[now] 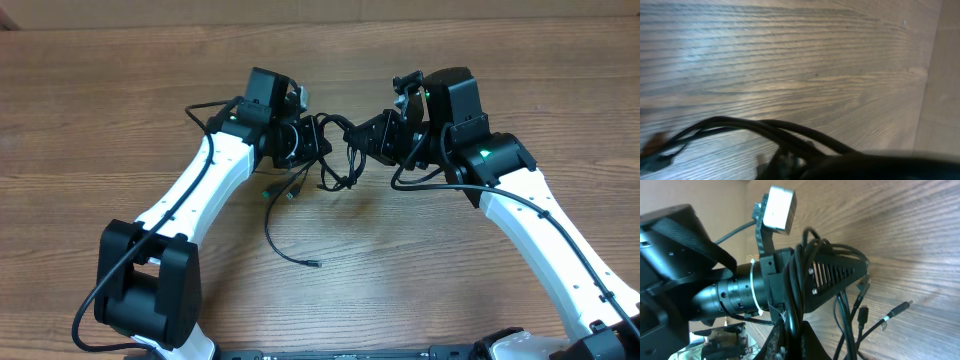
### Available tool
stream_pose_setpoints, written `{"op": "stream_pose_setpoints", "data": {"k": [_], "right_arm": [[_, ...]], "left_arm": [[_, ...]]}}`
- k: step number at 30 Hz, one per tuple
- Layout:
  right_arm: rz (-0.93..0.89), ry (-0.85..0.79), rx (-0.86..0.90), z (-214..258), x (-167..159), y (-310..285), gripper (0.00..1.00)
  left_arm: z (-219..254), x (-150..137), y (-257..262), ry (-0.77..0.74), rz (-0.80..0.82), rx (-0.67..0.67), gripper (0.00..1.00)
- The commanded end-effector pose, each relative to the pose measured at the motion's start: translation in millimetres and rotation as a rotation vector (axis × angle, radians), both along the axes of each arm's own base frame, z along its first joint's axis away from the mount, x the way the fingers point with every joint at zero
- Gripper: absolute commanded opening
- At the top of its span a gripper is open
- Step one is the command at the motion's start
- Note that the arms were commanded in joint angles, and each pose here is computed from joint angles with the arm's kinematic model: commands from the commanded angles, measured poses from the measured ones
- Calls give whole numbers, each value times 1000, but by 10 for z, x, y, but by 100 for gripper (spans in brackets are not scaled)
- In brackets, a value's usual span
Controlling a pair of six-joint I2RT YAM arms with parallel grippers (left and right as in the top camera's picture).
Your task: Untangle cables
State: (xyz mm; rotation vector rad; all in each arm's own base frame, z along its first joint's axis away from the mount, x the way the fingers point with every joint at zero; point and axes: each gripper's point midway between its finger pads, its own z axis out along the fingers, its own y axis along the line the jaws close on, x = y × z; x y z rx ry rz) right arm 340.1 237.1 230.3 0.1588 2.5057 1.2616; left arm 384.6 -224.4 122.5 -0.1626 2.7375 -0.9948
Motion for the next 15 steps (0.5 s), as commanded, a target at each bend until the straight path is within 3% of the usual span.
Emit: {"op": "stream_pose_setpoints", "data": {"k": [1, 5, 10, 13, 15], "right_arm": [[31, -10, -22, -13, -67, -8, 4], [-56, 49, -143, -240, -67, -208, 4], [-134, 57, -282, -419, -34, -442, 6], [-42, -9, -302, -406, -61, -404, 29], [65, -72, -291, -360, -114, -321, 52]], "left_arm": [[18, 87, 96, 10, 48, -2, 4], [378, 122, 293, -53, 11, 8, 4], [832, -129, 398, -191, -163, 71, 4], [942, -287, 440, -241, -240, 102, 4], [955, -363, 527, -258, -267, 159, 4]]}}
